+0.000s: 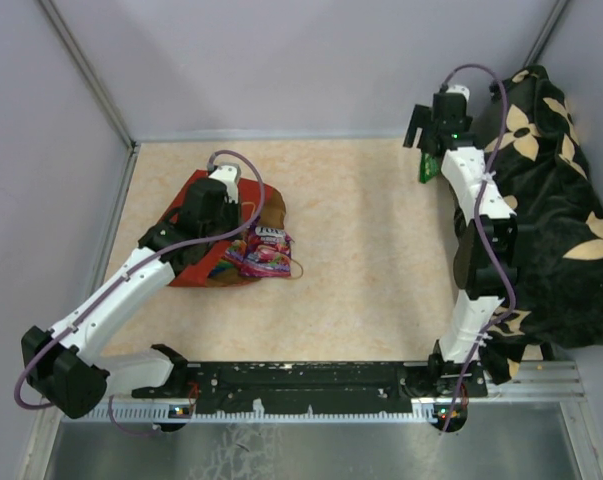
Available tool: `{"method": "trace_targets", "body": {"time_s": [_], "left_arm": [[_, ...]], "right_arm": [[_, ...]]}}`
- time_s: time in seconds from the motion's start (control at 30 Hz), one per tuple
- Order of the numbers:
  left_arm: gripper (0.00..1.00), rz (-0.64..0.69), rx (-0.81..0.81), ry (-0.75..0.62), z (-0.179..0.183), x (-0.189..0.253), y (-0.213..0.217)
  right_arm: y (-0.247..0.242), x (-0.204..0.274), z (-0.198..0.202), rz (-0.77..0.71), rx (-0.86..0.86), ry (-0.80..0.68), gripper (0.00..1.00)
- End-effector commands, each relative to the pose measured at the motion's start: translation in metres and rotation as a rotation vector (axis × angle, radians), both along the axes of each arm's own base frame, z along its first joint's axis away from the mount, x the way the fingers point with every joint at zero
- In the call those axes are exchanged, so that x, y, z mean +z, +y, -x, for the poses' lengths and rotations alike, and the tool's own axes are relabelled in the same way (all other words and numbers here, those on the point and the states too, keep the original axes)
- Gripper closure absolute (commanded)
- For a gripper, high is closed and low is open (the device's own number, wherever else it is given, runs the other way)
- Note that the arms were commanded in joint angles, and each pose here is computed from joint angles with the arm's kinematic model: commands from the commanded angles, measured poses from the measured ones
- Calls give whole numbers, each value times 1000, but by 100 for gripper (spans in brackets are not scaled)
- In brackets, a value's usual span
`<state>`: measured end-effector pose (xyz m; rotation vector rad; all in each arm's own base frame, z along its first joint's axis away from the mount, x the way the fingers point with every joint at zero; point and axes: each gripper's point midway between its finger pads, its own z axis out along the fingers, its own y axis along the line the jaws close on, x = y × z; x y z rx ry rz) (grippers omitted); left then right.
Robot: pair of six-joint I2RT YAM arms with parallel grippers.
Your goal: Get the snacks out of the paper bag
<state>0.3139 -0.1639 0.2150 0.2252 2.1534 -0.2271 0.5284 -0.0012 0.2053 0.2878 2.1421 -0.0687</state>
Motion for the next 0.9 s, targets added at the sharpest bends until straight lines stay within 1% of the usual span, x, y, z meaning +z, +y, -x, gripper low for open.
{"method": "trace_targets", "body": {"time_s": [0.0,0.1,0.27,0.43,0.57,0.7,0.87], "left_arm": [[100,-1,-13,-6,6,4,4],[100,-3,-15,-8,7,4,4],[100,-3,-22,-7,8,5,3],[100,-3,-26,-6,8,5,3],[100,-7,-22,-1,8,3,4],[100,-14,-19,2,9,2,5],[100,-33,-10,8,9,-1,8]], "right_arm": [[-33,19,-20,-22,-131,-9,14],[-43,5,-17,-39,-200,24,15],[-57,-19,-4,-68,-295,27,17],[-76,-32,-6,-124,-363,-34,20],[-86,-43,-15,-180,-390,-68,23],[-94,-45,-29,-189,-406,-118,26],[-97,-42,-59,-198,-390,-184,28]]}}
